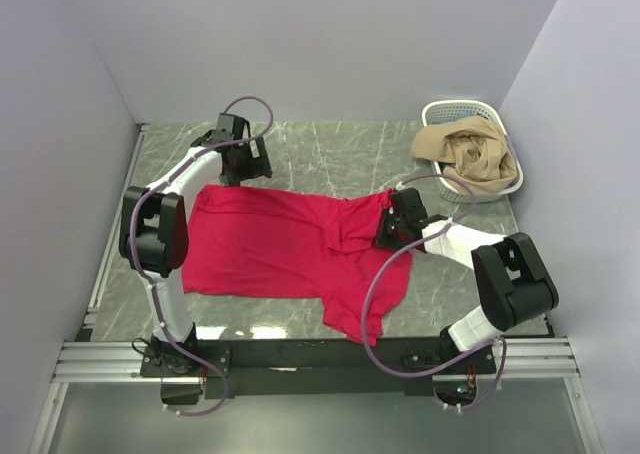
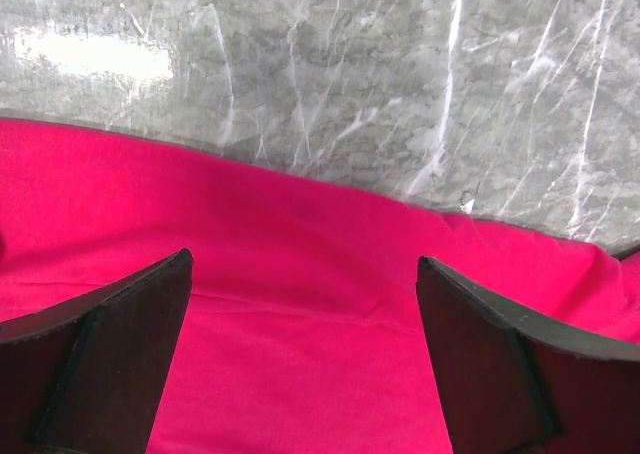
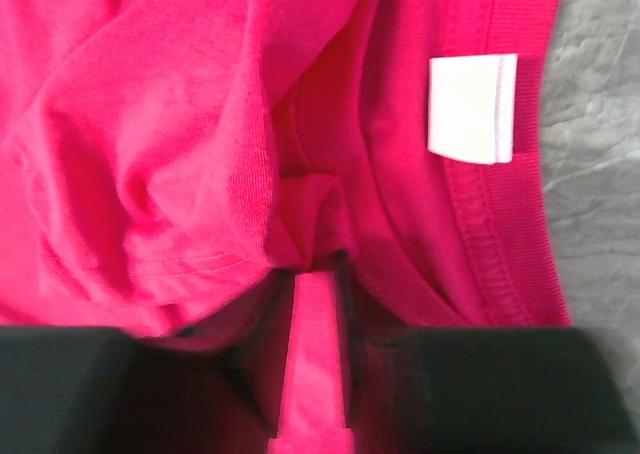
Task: Fold and stack the t-shirts
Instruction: Fold the tshirt
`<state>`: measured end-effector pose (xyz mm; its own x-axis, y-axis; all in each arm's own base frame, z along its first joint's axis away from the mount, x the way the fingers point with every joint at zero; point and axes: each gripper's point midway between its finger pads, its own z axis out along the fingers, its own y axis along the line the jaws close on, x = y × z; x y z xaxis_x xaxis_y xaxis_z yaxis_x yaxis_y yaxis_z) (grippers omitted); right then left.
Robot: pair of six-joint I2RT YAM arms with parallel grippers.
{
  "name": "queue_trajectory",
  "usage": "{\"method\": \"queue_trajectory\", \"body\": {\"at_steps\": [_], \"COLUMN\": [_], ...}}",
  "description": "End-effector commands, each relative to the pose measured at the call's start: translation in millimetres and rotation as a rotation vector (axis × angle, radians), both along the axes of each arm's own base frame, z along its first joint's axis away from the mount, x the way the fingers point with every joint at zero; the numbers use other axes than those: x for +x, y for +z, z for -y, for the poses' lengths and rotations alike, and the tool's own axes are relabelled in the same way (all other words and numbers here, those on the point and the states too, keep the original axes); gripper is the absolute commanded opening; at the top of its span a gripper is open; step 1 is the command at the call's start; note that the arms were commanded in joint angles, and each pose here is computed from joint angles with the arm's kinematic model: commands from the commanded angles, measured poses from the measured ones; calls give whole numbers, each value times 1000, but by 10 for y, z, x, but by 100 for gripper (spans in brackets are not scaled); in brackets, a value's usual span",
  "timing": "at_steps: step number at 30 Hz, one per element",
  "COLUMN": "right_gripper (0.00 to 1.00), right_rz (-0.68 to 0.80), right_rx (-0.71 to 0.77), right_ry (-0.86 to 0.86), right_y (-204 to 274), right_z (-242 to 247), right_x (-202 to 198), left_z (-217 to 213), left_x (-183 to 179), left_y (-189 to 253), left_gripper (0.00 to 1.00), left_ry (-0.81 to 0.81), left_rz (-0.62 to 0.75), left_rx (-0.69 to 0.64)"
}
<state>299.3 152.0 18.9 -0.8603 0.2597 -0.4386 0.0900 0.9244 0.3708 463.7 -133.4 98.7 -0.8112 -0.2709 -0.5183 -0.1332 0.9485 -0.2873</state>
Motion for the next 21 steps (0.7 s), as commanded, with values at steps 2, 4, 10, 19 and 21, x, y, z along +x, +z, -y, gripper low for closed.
{"method": "queue_trajectory", "body": {"at_steps": [2,4,10,19,21], "right_gripper": [11,8,0,0,0], "right_rz": [36,57,112,95,76], "right_rx": [-23,-26,-36,-47,-36], "right_ry": [-18,-22,-16,-6,8], "right_y": [92,164,429,665,662], "right_z": [51,75,113,163,132], "right_x": [151,149,163,1,-75], "left_z": [37,37,65,100,106], "left_x": [93,98,117,115,116], "left_y": [119,122,142,137,125], "left_gripper": [99,100,100,99,99], "left_ry": [-16,-17,-21,-33,-36], "left_rz": [37,37,41,38,36], "left_rx": [9,10,0,-3,-4]}}
